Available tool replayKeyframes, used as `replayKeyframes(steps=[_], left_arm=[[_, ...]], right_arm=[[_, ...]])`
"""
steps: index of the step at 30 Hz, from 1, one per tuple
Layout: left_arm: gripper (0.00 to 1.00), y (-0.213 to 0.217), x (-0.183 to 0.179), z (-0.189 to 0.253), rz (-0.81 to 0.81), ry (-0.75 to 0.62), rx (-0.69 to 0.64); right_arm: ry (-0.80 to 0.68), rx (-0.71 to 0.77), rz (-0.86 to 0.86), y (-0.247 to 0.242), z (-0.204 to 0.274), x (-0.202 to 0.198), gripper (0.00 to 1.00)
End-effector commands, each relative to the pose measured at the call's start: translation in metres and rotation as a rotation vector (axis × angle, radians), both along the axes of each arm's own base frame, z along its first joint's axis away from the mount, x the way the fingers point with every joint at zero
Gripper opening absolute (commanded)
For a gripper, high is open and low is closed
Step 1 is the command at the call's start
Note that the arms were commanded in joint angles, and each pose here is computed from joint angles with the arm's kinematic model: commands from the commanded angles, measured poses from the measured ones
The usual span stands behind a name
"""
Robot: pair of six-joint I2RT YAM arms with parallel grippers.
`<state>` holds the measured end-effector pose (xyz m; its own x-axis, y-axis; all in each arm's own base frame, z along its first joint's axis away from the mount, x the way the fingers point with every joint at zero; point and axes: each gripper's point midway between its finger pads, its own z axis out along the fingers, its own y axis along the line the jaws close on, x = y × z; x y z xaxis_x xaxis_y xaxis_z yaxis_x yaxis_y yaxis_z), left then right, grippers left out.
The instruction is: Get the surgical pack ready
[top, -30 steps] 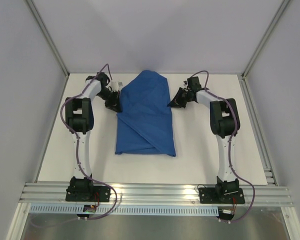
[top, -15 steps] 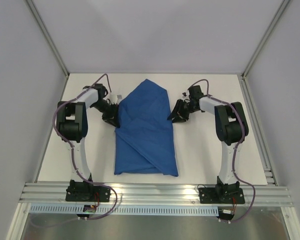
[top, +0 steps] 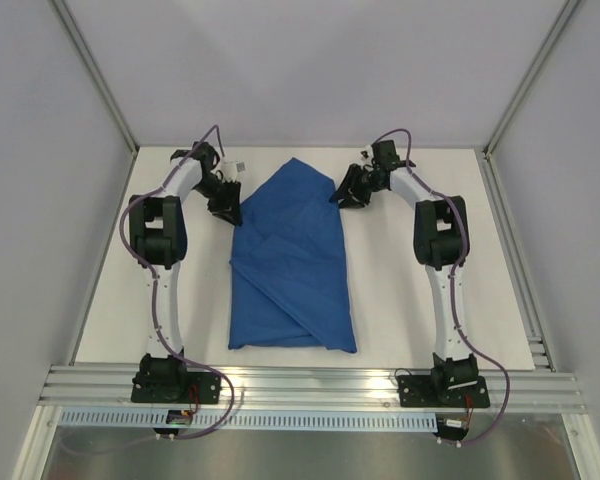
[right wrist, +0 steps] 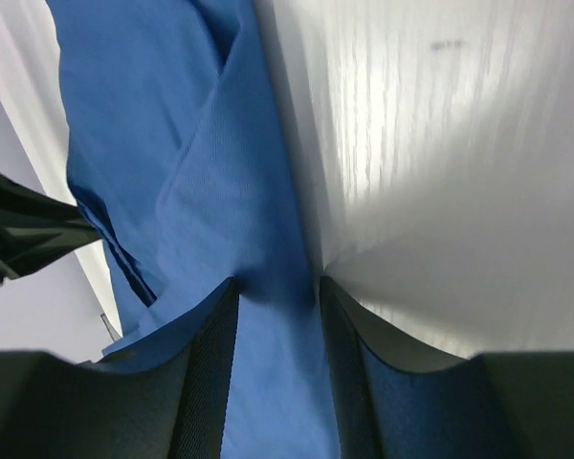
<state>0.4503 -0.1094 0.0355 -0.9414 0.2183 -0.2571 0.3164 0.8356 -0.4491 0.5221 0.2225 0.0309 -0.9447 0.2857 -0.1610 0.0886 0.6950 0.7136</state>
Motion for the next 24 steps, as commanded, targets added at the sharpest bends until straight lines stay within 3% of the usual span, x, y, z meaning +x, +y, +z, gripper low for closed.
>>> replayKeyframes(steps=[1,8,14,19,21,24], left_arm=[[0.33,-0.001,0.001,-0.008,0.015,0.048,0.005],[0.49,-0.002,0.028,-0.009,0.031,-0.009,0.009],[0.47,-0.003,0.031,-0.019,0.031,0.008,0.001],[0.19,-0.019,0.029,-0.005,0.003,0.002,-0.1],[0.0,-0.023,0.032,0.013,-0.011,-0.038,-0.131],[0.0,-0.024,0.037,0.039,-0.026,-0.111,-0.141]], right_arm=[[0.031,-0.014,-0.05,0.0,-0.016,0.015,0.42],[-0.034,0.052,-0.135,0.009,-0.008,0.052,0.38],[0.015,0.048,-0.18,0.01,-0.022,0.058,0.27],[-0.035,0.071,-0.154,0.012,-0.002,0.062,0.08],[-0.096,0.102,-0.146,0.014,0.024,0.069,0.01],[-0.162,0.13,-0.14,0.017,0.052,0.076,0.01]])
